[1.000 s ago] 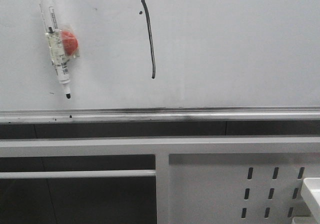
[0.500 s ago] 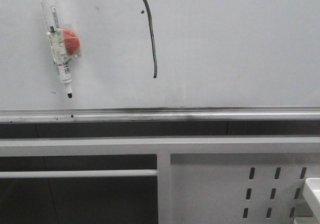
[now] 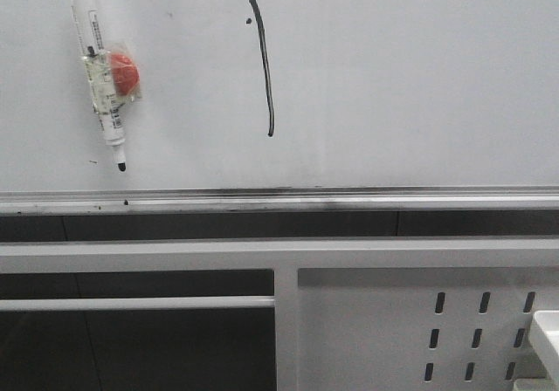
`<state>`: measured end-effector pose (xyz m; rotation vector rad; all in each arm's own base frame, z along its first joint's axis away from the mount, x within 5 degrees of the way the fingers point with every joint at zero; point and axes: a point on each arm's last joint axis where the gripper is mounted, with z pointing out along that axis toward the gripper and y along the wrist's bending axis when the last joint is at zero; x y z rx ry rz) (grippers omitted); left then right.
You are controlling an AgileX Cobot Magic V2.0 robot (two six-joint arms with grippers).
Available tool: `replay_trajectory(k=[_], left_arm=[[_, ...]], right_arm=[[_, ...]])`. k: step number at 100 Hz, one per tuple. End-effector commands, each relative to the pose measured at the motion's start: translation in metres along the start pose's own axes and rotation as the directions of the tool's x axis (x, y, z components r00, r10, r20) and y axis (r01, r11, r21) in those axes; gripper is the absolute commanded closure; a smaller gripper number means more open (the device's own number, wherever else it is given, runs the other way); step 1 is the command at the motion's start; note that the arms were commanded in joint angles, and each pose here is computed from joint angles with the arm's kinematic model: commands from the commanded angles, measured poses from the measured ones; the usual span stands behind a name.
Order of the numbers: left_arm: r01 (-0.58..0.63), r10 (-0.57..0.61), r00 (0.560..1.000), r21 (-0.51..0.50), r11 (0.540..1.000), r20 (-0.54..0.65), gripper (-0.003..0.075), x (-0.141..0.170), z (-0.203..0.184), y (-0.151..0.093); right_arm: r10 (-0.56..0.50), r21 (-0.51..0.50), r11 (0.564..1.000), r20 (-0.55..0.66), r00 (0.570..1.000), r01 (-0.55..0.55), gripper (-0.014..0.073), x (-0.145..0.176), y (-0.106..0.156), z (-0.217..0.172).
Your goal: Write number 1 on whiteboard
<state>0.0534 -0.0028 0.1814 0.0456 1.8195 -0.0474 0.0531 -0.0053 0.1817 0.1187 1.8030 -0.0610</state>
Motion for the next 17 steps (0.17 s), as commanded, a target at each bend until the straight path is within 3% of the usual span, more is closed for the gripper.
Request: replay_trajectory(k=[1,17], left_arm=[[0.005,-0.006,0.999,0.013,1.000,0.044,0.0740,0.0050,0.0019,-0.0007],[0.005,-0.006,0.999,0.013,1.000,0.044,0.0740,0.0050,0.0019,-0.0007]], right_arm=[[-0.011,0.011,1.000,0.028,1.000,0.011,0.0664,0.0016,-0.0008,0.0002],[-0.011,0.011,1.000,0.028,1.000,0.011,0.0664,0.0016,-0.0008,0.0002]])
